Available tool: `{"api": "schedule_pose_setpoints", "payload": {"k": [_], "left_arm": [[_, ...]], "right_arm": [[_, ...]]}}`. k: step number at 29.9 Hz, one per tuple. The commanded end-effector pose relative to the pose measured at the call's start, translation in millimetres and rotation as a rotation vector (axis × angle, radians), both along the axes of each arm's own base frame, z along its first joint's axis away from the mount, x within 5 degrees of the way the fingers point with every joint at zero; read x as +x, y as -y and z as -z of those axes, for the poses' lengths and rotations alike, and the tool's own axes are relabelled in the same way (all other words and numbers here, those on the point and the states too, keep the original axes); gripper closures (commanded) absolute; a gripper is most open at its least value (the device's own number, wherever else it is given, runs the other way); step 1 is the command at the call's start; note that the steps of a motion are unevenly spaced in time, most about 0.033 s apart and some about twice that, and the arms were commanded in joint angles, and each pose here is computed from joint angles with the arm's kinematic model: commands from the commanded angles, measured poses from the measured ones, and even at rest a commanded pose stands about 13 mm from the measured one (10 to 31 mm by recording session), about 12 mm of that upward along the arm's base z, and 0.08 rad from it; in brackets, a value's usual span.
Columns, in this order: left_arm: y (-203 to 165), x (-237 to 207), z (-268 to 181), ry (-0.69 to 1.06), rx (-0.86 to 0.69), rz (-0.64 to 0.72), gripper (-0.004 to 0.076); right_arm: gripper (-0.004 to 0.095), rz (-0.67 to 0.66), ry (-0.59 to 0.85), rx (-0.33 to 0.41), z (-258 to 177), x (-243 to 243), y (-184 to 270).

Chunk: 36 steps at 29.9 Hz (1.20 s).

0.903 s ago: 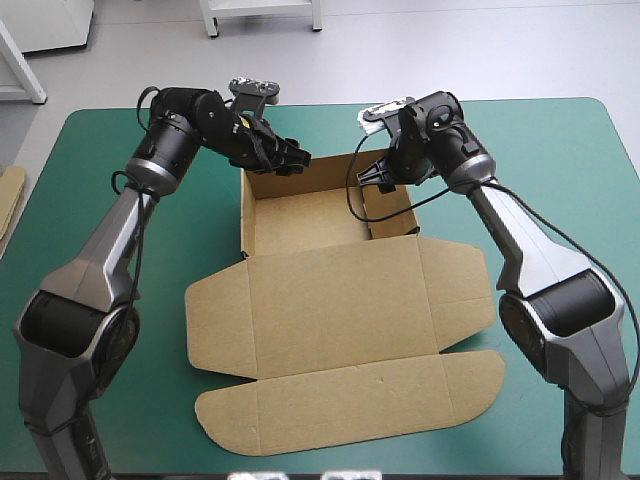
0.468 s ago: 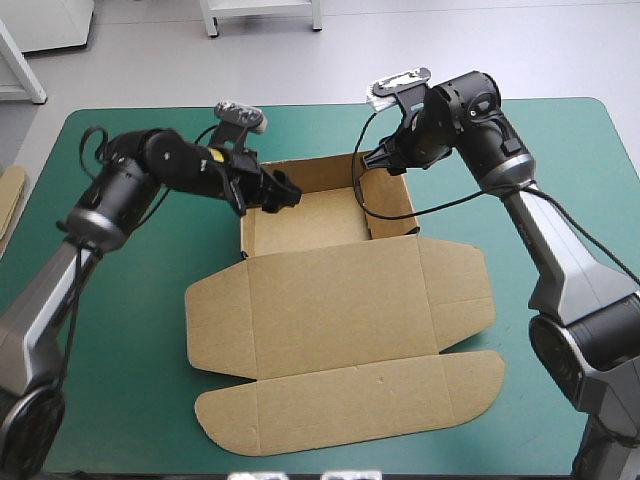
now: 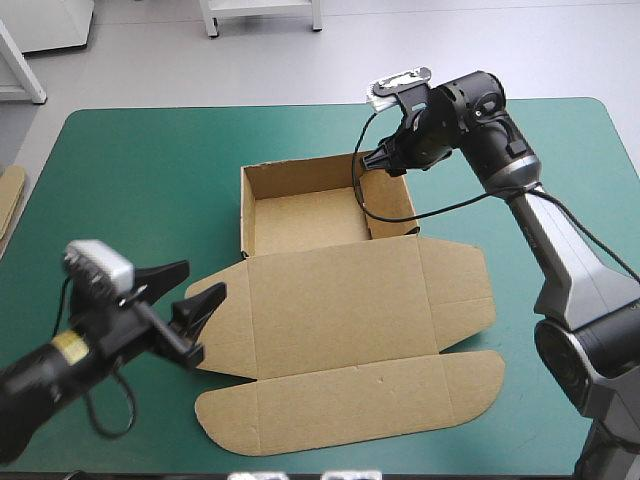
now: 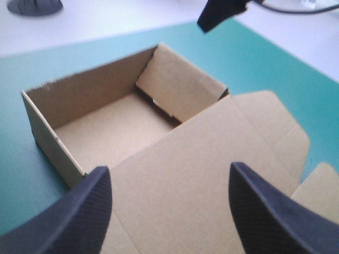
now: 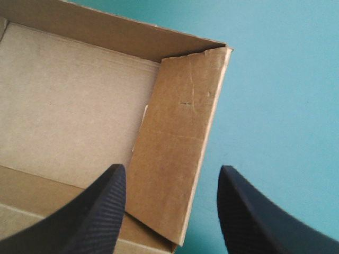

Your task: Fold the box

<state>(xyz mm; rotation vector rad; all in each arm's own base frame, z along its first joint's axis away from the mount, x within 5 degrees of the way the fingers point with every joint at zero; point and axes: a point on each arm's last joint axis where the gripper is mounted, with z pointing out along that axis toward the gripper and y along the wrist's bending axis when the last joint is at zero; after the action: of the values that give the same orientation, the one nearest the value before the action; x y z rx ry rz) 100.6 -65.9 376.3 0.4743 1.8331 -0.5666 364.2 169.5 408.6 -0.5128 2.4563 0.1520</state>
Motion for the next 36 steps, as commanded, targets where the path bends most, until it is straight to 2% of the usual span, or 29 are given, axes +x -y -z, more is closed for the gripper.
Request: {"api": "schedule_pose_setpoints", "payload": {"k": [1, 3, 5, 7, 12, 16, 26, 36], "left_arm": [[-23.8, -49.5, -3.6, 0.221, -0.162, -0.065, 0.0266], [-33.0, -64.1, 7.3, 0.228, -0.178, -0.104, 0.0266], [-41.7, -74.7, 25.1, 0.153, -0.162, -0.159, 0.0266], [-47.2, -79.6, 36.5, 0.094, -0.108, -0.197, 0.0266], [-47.2, -65.6, 32.4, 0.136, -0.051, -0.238, 0.0266], [-39.3, -41.2, 37.1, 0.059, 0.018, -0.245, 0.0266], [-31.4, -16.9, 32.7, 0.1, 0.016, -0.256, 0.0266], [-30.4, -14.2, 33.9, 0.092, 0.028, -0.254, 0.0266]], "right_arm": [[0.0421, -0.02, 0.07, 0.038, -32.4, -26.6, 10.1], [0.0415, 0.007, 0.076, 0.013, -31.1, -25.4, 13.2], [0.0388, 0.036, 0.09, -0.034, -29.3, -23.0, 17.7], [0.0357, 0.065, 0.089, -0.03, -28.5, -21.8, 18.6], [0.0318, 0.094, 0.038, -0.037, -8.9, -7.4, 12.2], [0.0317, 0.104, -0.021, -0.05, 15.0, 7.6, 4.4], [0.0316, 0.139, -0.118, -0.08, 72.3, 45.3, -0.1], [0.0318, 0.136, -0.146, -0.048, 89.1, 55.6, -2.9]]}}
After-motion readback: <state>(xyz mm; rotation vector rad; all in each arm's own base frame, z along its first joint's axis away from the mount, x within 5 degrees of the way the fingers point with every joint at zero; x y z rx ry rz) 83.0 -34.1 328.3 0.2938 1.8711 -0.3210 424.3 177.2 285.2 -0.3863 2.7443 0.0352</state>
